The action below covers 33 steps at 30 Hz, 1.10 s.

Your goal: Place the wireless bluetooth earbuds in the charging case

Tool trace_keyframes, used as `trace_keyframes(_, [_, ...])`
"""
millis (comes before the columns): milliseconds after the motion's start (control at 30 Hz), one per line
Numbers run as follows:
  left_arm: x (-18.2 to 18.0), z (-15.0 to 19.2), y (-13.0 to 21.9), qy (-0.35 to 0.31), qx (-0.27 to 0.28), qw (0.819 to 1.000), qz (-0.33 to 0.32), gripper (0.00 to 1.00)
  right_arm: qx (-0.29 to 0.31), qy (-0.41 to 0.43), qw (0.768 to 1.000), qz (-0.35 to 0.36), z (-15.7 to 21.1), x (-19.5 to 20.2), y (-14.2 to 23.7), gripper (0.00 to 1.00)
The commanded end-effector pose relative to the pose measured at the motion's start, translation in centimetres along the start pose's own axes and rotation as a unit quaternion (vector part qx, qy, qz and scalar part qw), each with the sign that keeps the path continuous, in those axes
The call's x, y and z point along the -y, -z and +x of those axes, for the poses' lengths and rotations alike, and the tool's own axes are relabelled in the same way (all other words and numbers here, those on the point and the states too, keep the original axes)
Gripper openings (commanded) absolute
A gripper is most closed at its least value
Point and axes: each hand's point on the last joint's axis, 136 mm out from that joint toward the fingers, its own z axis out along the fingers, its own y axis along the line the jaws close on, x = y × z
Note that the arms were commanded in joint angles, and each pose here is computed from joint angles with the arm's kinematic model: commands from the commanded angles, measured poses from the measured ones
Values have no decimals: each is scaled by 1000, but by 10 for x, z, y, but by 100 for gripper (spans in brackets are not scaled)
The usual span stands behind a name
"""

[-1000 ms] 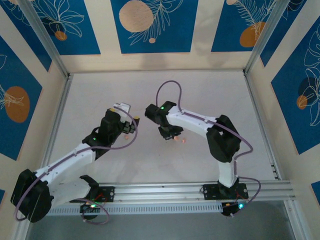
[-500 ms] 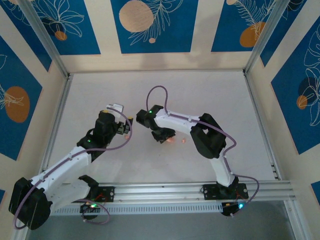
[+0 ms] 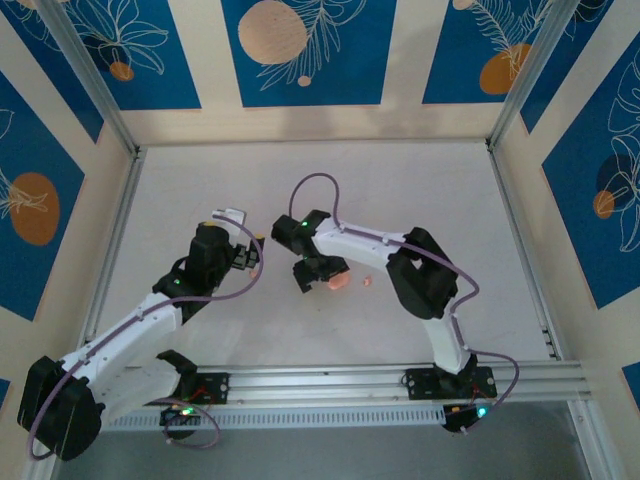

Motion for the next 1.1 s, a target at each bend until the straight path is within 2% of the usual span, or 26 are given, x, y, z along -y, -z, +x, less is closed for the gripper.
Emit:
trace_keyframes(0, [-2, 4, 0, 7, -4, 1000, 4, 96, 4, -30, 995, -90, -3, 8, 21, 82])
trace_keyframes(100, [-2, 4, 0, 9, -5, 1000, 5, 96, -7, -40, 991, -131, -2, 16, 17, 84])
trace_keyframes(333, [-3, 4, 1, 9, -8, 1000, 2, 96, -40, -39, 983, -172, 4, 19, 2, 86])
trace_keyframes(533, [-2, 2, 1, 10, -8, 1000, 3, 96, -63, -40, 984, -162, 7, 22, -16, 86])
trace_keyframes(767, [-3, 2, 2, 9, -10, 1000, 2, 96, -76, -36, 990, -114, 11, 34, -34, 86])
trace_keyframes(933, [-3, 2, 1, 11, -10, 1000, 2, 96, -77, -36, 990, -116, 11, 31, -41, 80])
trace_keyframes(1067, [-3, 4, 1, 10, -13, 1000, 2, 96, -82, -37, 989, -116, 12, 28, -45, 67])
